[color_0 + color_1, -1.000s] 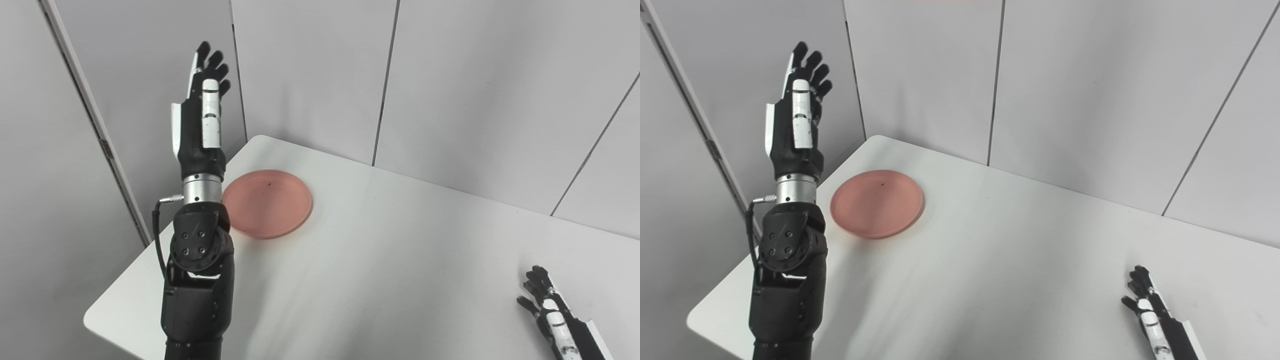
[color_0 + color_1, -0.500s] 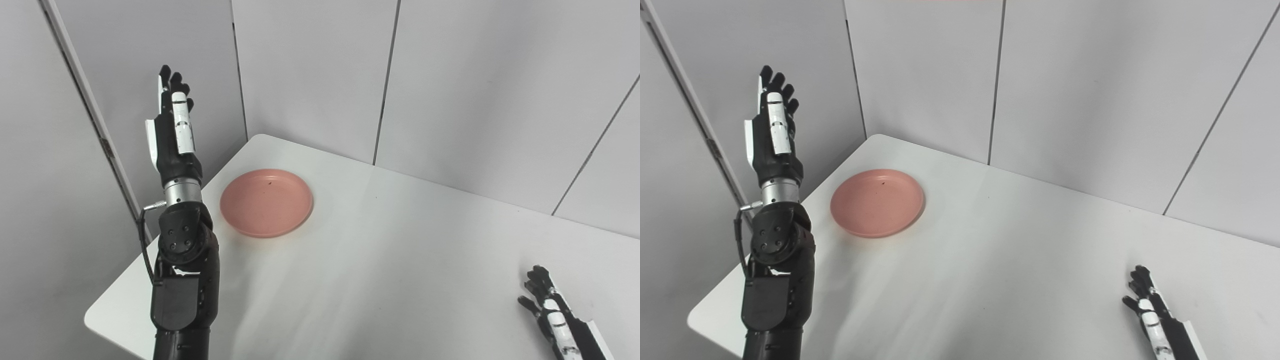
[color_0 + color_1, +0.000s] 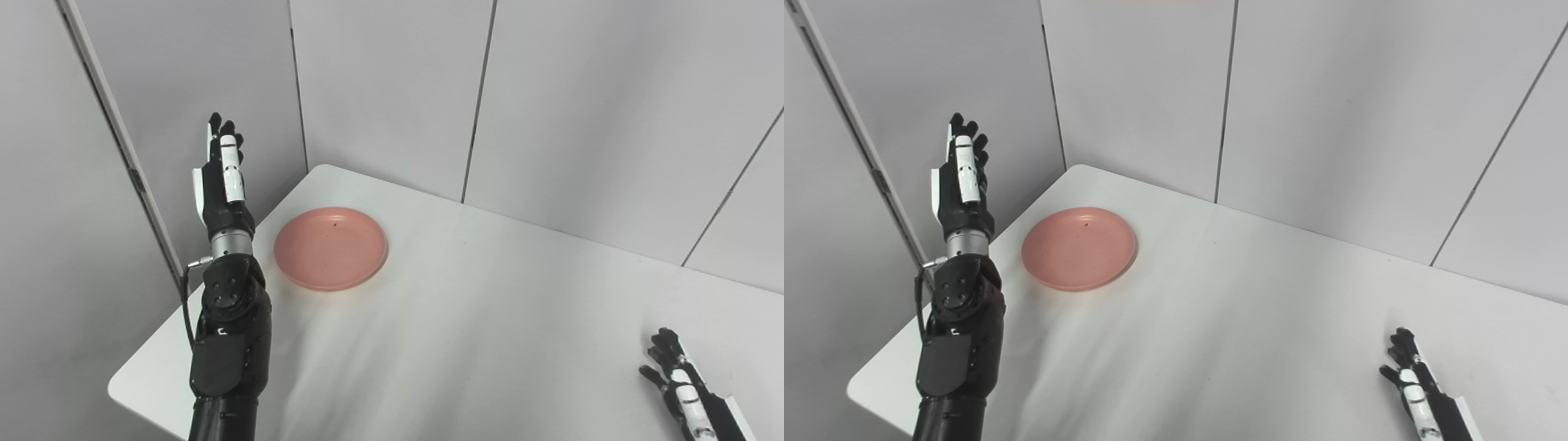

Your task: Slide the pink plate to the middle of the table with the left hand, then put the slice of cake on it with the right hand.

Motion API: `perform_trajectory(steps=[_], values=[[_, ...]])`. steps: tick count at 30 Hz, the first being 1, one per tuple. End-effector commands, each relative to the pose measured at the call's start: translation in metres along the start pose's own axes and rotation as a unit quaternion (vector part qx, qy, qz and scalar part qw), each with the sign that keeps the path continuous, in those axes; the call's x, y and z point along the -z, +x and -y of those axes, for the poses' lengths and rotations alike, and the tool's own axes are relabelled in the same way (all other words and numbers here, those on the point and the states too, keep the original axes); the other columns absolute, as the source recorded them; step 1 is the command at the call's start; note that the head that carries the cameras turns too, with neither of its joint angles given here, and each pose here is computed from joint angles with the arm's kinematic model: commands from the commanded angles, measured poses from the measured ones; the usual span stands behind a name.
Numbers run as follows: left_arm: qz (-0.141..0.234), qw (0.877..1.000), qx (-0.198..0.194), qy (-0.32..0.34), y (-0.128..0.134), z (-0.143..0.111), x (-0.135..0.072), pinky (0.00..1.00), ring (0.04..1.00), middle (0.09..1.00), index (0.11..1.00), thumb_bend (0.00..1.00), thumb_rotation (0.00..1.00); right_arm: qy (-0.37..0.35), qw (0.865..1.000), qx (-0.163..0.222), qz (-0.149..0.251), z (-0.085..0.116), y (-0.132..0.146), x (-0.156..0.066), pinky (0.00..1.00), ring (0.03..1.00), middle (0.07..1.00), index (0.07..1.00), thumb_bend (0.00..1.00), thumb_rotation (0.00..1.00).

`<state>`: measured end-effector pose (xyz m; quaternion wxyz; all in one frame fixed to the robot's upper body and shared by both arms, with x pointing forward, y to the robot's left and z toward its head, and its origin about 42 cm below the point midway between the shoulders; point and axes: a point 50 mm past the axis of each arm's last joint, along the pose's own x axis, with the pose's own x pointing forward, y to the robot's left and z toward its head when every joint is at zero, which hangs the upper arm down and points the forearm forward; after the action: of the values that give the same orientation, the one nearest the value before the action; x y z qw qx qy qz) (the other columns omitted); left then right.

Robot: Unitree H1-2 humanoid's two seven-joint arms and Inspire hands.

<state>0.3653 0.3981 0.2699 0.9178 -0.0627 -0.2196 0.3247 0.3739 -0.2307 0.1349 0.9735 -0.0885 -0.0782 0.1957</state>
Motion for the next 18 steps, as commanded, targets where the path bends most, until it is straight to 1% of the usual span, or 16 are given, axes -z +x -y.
perform_trajectory(steps=[1, 8, 11, 18], values=[[0.031, 0.999, -0.003, -0.02, 0.014, 0.002, -0.014, 1.0, 0.961, 0.97, 0.974, 0.35, 1.0, 0.003, 0.999, 0.007, -0.052, 0.006, -0.013, 0.015, 1.0, 0.977, 0.979, 0.98, 0.13, 1.0], [0.011, 1.0, -0.008, -0.019, 0.017, -0.004, -0.002, 0.97, 0.962, 0.97, 0.955, 0.34, 1.0, 0.009, 0.999, 0.007, -0.048, 0.006, -0.014, 0.016, 1.0, 0.978, 0.981, 0.981, 0.12, 1.0], [0.003, 1.0, -0.009, -0.017, 0.018, -0.006, 0.003, 0.98, 0.978, 0.98, 0.969, 0.34, 1.0, 0.006, 0.999, 0.005, -0.05, 0.006, -0.014, 0.015, 1.0, 0.982, 0.983, 0.983, 0.13, 1.0], [-0.005, 1.0, -0.012, -0.002, 0.021, -0.013, 0.014, 1.0, 0.998, 0.998, 0.988, 0.36, 1.0, 0.009, 0.999, 0.005, -0.047, 0.008, -0.014, 0.015, 1.0, 0.981, 0.983, 0.983, 0.11, 1.0]])
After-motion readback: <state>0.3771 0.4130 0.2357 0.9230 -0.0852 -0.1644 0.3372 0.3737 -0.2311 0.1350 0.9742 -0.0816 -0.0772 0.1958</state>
